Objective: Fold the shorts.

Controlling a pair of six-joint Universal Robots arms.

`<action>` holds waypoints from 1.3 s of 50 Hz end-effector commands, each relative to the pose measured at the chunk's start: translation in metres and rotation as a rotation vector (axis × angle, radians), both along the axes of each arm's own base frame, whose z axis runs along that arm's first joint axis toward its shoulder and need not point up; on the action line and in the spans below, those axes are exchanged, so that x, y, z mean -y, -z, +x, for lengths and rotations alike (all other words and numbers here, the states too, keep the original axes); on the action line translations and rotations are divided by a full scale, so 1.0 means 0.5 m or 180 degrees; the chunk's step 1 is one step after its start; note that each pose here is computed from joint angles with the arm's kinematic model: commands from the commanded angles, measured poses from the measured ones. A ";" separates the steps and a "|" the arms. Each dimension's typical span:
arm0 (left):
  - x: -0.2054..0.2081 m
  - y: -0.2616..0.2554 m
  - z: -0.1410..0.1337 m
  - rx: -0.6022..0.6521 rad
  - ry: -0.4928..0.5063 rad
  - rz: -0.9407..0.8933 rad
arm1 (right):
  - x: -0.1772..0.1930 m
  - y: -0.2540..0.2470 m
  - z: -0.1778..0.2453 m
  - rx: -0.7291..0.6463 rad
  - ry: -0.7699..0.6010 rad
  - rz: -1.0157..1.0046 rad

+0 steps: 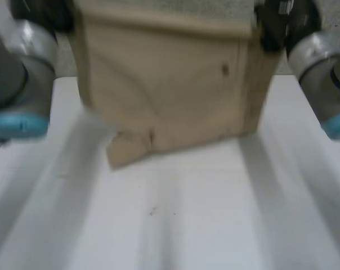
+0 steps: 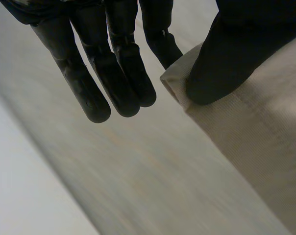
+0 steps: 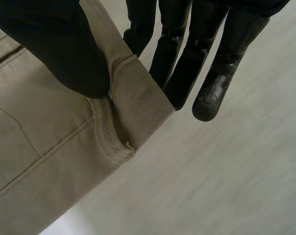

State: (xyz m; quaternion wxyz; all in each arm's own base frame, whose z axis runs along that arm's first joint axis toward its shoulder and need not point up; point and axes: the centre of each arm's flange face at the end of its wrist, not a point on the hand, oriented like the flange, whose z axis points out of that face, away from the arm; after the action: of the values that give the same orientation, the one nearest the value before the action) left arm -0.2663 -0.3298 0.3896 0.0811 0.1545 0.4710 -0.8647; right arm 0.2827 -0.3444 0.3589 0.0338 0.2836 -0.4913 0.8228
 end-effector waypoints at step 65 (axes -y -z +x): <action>-0.452 0.322 0.114 0.1627 0.0963 0.3466 | -0.319 0.326 -0.123 -0.2620 -0.0458 0.2998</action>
State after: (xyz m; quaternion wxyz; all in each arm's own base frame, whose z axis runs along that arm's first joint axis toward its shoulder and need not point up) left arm -0.2038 -0.0920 0.2097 0.0014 0.4519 0.8005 -0.3937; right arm 0.2253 -0.1874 0.1922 0.0332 0.5785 -0.7399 0.3417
